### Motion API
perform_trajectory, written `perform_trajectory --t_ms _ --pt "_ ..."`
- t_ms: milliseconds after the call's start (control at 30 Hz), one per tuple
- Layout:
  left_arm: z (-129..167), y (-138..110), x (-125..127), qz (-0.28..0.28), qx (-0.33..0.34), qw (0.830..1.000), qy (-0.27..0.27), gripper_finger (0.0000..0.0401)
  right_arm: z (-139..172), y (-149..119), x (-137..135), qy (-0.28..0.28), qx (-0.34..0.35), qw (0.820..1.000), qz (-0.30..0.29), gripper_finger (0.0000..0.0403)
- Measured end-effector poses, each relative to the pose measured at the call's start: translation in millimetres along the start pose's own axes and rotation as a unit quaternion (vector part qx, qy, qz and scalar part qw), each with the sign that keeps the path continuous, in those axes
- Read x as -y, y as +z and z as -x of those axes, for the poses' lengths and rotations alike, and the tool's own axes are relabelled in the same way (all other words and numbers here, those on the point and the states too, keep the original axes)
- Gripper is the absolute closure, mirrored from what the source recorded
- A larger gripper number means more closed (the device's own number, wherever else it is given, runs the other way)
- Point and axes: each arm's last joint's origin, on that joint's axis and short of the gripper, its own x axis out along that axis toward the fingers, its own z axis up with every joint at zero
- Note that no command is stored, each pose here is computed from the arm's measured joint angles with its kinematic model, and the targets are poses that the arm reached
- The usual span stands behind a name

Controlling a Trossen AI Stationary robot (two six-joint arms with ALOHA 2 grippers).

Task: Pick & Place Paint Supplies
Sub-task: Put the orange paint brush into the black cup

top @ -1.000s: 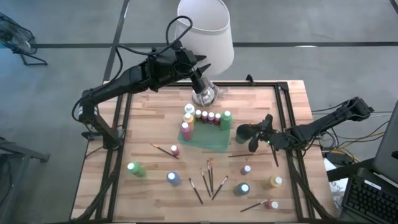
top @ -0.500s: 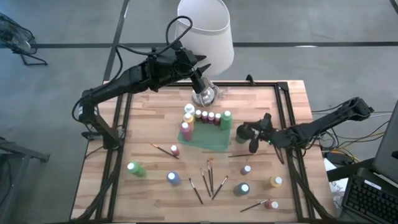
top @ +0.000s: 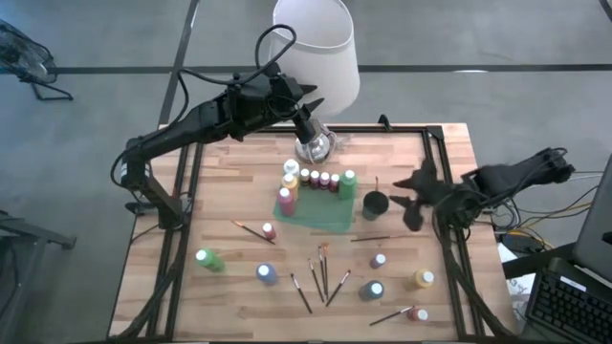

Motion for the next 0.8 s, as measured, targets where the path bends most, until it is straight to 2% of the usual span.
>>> perform_trajectory --t_ms 167,333,567,800 --pt "0 0 0 0.002 0.000 1.000 0.000 0.0247 29 2 13 0.013 -0.147 0.989 -0.025 0.0237" --pt "0 0 0 0.002 0.000 1.000 0.000 0.0247 32 -6 12 0.048 -0.220 0.974 -0.030 0.0259" --pt "0 0 0 0.003 0.000 1.000 0.000 0.0247 11 -33 9 0.051 -0.291 0.955 -0.016 0.0282" --pt "-1 -2 1 0.002 -0.003 1.000 -0.001 0.0247 -18 -59 3 0.058 -0.295 0.954 0.011 0.0282"
